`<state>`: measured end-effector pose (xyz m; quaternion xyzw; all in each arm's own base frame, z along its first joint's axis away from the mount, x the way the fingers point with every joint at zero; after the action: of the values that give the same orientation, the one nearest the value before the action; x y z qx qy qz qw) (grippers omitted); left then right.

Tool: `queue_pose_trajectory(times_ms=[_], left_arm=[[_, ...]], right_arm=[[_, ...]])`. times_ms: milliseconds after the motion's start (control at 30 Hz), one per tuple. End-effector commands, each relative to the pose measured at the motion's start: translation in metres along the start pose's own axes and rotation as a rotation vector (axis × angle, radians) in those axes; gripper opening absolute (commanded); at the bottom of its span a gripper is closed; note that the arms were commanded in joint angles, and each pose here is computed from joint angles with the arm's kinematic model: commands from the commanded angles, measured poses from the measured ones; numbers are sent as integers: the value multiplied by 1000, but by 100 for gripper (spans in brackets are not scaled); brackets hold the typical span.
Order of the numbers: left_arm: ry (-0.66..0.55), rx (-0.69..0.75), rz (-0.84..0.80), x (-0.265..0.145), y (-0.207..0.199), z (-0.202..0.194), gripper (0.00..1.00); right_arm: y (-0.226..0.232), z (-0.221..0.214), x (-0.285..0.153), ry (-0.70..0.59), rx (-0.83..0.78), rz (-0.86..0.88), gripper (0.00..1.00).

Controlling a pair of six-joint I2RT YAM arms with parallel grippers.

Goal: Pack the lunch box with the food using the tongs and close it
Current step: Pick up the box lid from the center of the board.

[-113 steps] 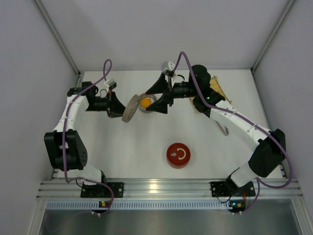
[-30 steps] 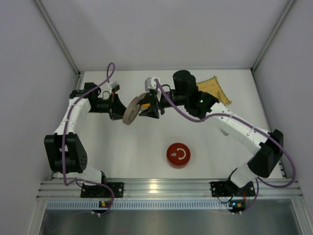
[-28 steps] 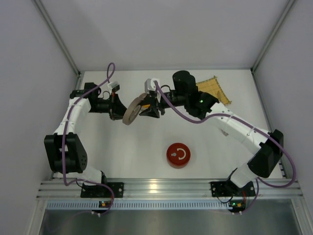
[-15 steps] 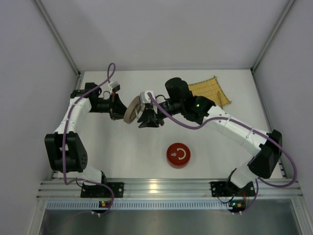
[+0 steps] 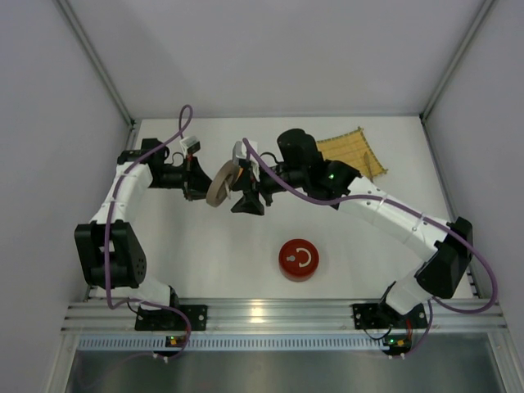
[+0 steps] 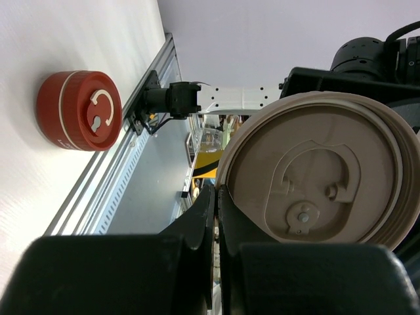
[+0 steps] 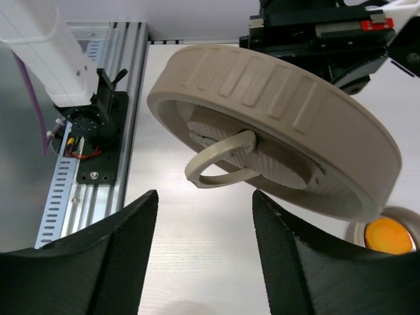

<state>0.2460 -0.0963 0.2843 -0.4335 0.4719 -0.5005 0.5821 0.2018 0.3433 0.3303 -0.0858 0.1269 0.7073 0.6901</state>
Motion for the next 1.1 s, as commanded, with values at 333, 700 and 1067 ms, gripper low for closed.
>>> queue_pose_trajectory(times_ms=[333,700,1067], left_arm=[[-88,73,-199,-19,-25,4,0],[-108,85,-196,-22,-26,0,0],[-109,106,-195,-21,-29,-6,0]], right_arm=[[2,43,4,-115,14,-169,74],[5,52,27,-104,18,-217,73],[-10,50,22,-98,26,-357,44]])
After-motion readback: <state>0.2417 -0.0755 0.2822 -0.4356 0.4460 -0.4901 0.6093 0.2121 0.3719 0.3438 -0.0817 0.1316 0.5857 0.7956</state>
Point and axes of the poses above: each gripper's point midway between its finger pads, its own x axis out along the fingers, its own y axis along the line the jaws close on, z = x × y, the point moved 7 cm from there along -x, back along the fingers, and after that the axes turned 4 degrees about x, right-handed, at the moved point
